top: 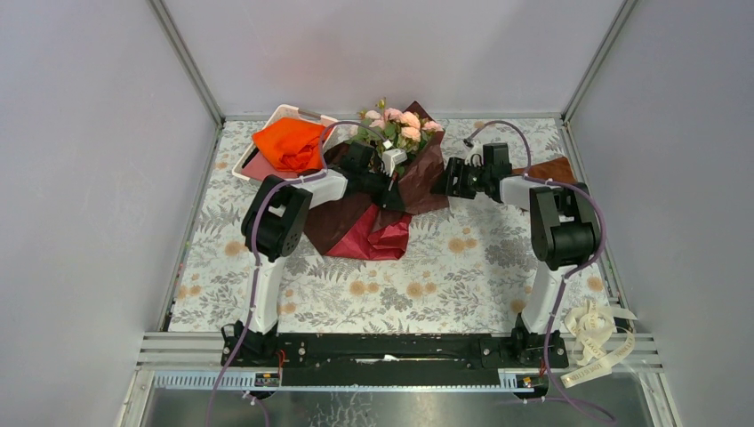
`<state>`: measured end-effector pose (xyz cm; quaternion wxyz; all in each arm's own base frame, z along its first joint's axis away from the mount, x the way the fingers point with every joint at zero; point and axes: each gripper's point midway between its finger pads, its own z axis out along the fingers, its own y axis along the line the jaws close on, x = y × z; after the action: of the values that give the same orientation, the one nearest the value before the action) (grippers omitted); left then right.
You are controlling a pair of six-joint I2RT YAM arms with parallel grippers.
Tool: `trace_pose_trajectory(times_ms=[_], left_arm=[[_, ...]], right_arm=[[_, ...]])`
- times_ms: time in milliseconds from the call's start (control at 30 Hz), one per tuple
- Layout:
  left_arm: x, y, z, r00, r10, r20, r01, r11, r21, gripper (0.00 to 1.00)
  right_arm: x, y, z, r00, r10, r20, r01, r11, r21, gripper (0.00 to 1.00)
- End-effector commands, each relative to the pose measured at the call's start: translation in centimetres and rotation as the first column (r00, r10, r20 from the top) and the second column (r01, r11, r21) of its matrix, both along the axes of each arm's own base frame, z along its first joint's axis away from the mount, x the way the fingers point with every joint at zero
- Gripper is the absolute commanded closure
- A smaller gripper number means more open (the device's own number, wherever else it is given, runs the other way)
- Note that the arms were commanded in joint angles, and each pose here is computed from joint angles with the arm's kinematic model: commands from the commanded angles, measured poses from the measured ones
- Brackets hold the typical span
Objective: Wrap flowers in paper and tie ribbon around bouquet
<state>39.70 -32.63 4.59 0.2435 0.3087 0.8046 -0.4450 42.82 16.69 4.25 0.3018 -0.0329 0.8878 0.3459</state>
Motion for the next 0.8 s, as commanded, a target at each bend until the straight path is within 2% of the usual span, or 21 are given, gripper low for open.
trace_pose_trajectory(times_ms=[0,33,100,167,267,367,500,567,767], left_arm=[[0.6,0.4,-0.2,1.0,-0.002,0.023,0.002,1.0,0.003,0.99],[0.6,0.4,-0.2,1.0,-0.001,0.022,0.001,1.0,0.005,0.99],[0.6,0.4,-0.3,1.0,-0.001,0.02,0.001,1.0,0.006,0.99],[0.7,0.3,-0.1,1.0,-0.003,0.027,0.003,1.0,0.006,0.98],[0.8,0.3,0.1,0.999,-0.005,0.032,0.005,1.0,0.007,0.91],[1.3,0.4,0.4,0.999,0.003,0.041,-0.003,1.0,0.018,0.78],[2.2,0.9,1.2,0.996,0.012,0.087,-0.015,0.999,0.042,0.48],[2.6,1.4,2.4,0.993,0.015,0.121,-0.021,0.999,0.046,0.37],[4.1,4.4,7.3,0.963,0.006,0.269,-0.027,0.997,0.077,0.18]], right_arm=[[1.2,1.0,0.7,0.998,0.06,0.021,-0.061,0.997,0.039,0.33],[0.7,1.8,1.0,0.994,0.107,0.021,-0.108,0.991,0.076,0.38],[-0.4,3.2,1.7,0.978,0.208,0.021,-0.209,0.965,0.158,0.6],[-1.0,4.0,2.2,0.967,0.253,0.037,-0.256,0.95,0.179,0.8],[-1.1,5.0,4.2,0.957,0.273,0.101,-0.288,0.939,0.187,0.97],[-0.3,6.4,6.7,0.95,0.268,0.163,-0.303,0.919,0.252,1.0],[1.1,8.3,8.7,0.948,0.241,0.208,-0.294,0.913,0.282,1.0],[2.0,9.1,9.4,0.95,0.214,0.229,-0.275,0.918,0.285,1.0],[3.6,12.2,11.4,0.942,0.187,0.28,-0.272,0.913,0.304,1.0]])
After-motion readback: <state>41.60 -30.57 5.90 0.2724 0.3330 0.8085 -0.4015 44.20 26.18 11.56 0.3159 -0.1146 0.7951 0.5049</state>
